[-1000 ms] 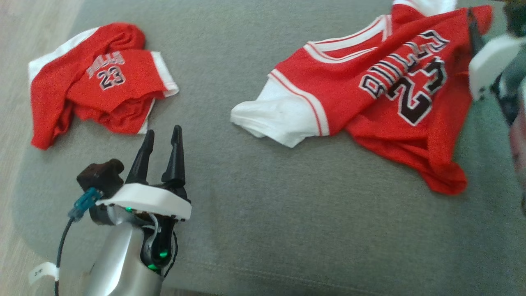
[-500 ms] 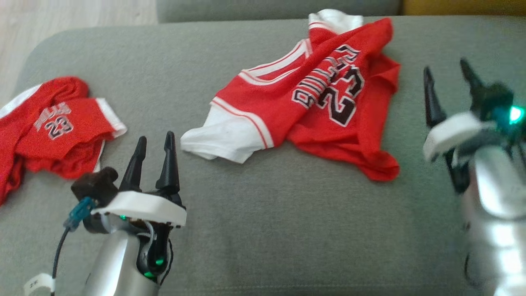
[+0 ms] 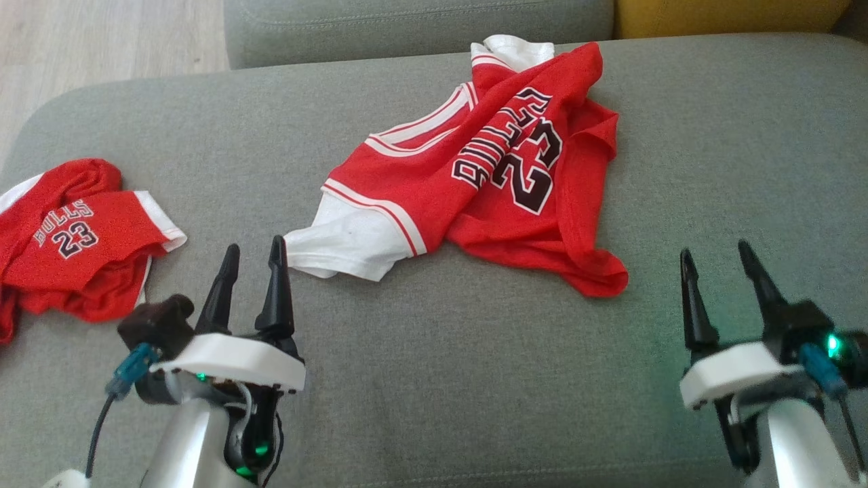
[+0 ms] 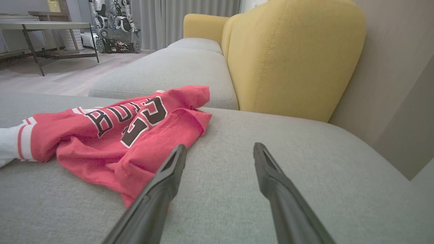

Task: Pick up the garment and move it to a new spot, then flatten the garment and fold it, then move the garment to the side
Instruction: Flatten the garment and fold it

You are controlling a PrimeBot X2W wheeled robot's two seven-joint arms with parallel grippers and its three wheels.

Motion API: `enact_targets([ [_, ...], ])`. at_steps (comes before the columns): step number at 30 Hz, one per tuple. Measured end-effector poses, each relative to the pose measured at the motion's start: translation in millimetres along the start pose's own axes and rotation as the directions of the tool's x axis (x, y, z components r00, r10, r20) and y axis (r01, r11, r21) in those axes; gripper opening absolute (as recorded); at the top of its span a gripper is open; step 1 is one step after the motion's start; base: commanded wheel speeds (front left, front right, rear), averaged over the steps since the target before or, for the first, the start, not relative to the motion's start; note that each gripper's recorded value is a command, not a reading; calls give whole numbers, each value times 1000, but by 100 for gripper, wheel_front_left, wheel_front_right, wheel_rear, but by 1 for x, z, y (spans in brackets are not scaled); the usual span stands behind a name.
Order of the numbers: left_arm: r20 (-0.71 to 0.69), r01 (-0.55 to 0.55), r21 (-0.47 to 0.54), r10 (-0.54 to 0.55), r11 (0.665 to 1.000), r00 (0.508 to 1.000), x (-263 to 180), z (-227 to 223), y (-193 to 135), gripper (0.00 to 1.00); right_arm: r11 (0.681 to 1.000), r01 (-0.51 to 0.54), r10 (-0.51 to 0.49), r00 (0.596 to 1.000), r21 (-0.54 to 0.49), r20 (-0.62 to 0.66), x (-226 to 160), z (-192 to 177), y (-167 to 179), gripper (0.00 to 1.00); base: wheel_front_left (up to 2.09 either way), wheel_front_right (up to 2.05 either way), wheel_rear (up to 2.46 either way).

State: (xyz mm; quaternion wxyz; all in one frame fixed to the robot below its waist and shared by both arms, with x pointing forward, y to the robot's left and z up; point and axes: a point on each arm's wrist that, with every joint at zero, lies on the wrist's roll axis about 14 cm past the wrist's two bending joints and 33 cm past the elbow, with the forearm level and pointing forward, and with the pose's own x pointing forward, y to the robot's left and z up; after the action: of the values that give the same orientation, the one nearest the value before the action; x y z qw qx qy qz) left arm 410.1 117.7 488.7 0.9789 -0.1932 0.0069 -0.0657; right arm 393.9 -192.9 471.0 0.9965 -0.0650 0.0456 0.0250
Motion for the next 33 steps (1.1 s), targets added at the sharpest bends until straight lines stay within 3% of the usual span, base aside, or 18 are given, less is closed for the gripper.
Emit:
enact_targets([
  [10,-11,-11,1,11,1000,1000,-5,-3,4,100,995,-93,94,995,40,-31,-7,-6,34,100,0,0,0],
  [22,-39,-52,9,53,999,998,-10,-13,20,100,978,-208,201,956,-12,-215,-4,-53,69,100,0,0,0],
  [33,-55,-98,16,99,995,994,-15,-18,37,100,960,-278,271,951,-30,-151,31,-34,93,100,0,0,0],
])
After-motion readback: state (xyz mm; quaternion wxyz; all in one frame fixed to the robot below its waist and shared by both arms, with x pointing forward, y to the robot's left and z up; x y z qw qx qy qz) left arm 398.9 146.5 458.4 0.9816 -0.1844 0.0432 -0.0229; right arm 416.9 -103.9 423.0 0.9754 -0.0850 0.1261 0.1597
